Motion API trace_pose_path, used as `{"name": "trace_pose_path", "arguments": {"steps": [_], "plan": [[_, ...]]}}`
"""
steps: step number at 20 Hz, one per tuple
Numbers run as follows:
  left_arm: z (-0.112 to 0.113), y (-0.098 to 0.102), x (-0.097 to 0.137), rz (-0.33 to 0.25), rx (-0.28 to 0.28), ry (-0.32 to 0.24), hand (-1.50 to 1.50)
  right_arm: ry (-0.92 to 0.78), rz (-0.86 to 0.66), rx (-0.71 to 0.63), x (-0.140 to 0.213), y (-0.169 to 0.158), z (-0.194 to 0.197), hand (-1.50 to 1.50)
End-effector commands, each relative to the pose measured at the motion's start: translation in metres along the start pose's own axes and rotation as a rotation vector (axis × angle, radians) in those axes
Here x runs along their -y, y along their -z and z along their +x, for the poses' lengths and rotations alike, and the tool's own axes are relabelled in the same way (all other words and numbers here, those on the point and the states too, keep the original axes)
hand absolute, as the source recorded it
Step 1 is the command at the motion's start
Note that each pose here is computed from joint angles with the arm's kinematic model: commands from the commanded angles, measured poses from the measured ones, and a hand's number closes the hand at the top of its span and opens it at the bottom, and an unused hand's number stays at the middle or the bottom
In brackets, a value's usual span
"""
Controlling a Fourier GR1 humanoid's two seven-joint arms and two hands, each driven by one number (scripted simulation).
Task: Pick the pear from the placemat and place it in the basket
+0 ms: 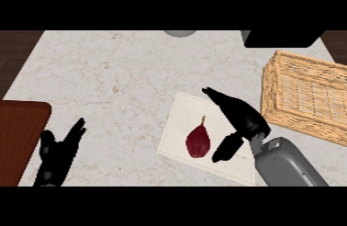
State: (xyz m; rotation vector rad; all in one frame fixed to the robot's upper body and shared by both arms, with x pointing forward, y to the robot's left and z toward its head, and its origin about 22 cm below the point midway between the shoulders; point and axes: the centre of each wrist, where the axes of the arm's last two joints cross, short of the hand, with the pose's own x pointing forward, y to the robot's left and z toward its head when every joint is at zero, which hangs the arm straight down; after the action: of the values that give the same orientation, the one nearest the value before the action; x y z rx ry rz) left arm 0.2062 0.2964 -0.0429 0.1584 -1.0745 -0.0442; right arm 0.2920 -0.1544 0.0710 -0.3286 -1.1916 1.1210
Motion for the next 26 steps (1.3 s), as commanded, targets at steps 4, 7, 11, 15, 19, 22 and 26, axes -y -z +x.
{"name": "trace_pose_path", "arguments": {"steps": [4,7,11,15,19,22,26], "plan": [[-0.009,-0.006,0.011,0.006,-0.069,0.005,0.0,-0.01,0.018,0.011,-0.019,0.016,-0.009,-1.5],[-0.004,-0.01,0.021,0.006,-0.041,-0.004,0.0,-0.048,0.021,-0.01,-0.025,0.019,-0.002,-1.5],[-0.012,-0.003,0.011,-0.014,-0.059,-0.007,0.0,-0.082,0.089,-0.054,-0.054,0.021,-0.016,-1.5],[-0.015,0.01,-0.004,0.009,-0.047,-0.001,0.0,-0.077,0.111,-0.072,-0.044,0.044,-0.01,-1.5],[-0.013,0.007,0.012,-0.004,-0.052,-0.014,0.0,-0.065,0.086,-0.052,-0.055,0.048,-0.017,-1.5],[-0.012,0.002,-0.014,0.006,-0.049,-0.004,0.0,-0.058,0.076,-0.039,-0.055,0.029,-0.011,-1.5],[-0.007,-0.015,0.016,0.008,-0.046,-0.013,0.0,-0.055,0.075,-0.05,-0.05,0.048,-0.017,-1.5]]}}
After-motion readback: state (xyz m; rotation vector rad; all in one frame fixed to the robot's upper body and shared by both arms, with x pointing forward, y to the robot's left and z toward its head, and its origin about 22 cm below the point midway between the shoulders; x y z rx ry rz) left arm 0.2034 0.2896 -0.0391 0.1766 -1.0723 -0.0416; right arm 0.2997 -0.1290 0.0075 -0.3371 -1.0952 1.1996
